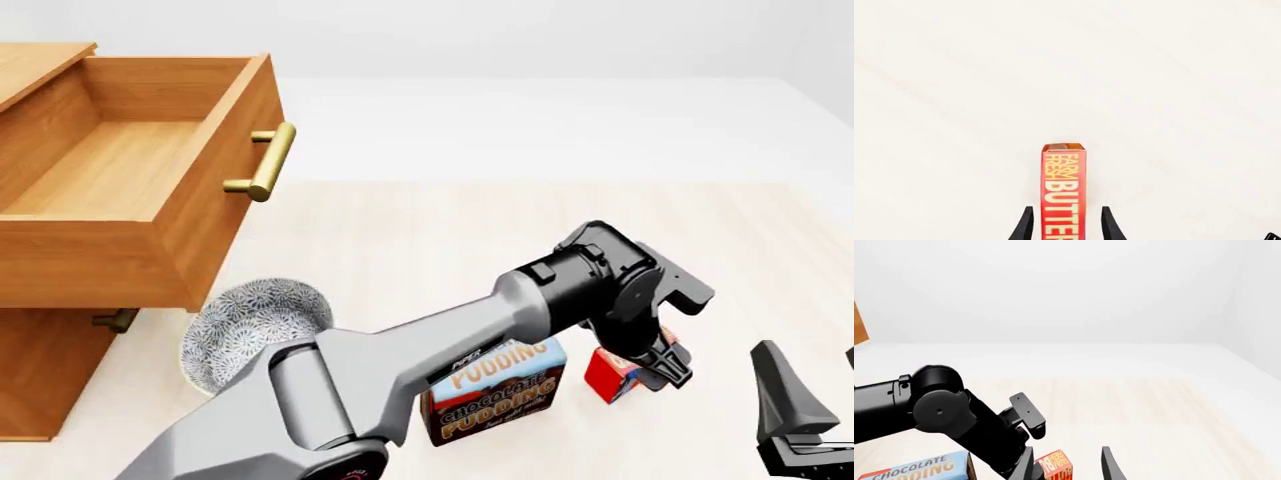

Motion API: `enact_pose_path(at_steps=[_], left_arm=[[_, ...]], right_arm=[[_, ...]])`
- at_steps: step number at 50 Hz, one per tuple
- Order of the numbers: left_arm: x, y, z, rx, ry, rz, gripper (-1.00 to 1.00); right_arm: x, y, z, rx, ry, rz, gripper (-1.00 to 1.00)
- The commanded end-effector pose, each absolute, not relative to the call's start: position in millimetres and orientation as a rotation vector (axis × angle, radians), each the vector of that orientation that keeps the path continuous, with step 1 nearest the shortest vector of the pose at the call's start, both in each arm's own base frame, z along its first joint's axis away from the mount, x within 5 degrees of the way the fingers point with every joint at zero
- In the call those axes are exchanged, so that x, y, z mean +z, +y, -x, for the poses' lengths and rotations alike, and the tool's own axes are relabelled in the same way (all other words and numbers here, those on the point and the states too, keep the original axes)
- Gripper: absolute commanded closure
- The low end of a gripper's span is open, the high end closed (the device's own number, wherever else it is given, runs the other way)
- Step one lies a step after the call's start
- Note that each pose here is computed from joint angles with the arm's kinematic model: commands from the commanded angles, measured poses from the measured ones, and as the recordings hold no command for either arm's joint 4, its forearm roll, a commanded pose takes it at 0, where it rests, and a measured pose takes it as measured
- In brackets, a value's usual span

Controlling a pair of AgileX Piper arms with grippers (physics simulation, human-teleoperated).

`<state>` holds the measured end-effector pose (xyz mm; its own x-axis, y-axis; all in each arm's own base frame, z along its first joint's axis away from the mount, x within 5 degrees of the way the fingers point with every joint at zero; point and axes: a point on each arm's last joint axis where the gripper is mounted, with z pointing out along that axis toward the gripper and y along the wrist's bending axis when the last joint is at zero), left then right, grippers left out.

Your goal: Put the butter at the back in the top drawer of the cabinet and close it.

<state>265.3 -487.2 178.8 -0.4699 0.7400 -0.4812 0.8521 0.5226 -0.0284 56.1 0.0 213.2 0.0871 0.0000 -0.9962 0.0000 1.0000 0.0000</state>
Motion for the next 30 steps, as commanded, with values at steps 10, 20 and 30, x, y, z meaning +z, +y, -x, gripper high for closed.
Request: enact_pose_path(at_steps=[10,20,30], left_arm=[[169,-488,-265,-0.37,2.367,-1.299,-1.0],[166,-488,-266,-0.372,2.37,-1.291,-1.0],[161,-488,-268,-0.368,2.378,-1.288,-1.0]], right_arm=[[213,0,-56,0.0,1.484,0.0,-1.0],[213,0,-56,0.0,1.484,0.0,-1.0],[213,0,-56,0.0,1.484,0.0,-1.0]])
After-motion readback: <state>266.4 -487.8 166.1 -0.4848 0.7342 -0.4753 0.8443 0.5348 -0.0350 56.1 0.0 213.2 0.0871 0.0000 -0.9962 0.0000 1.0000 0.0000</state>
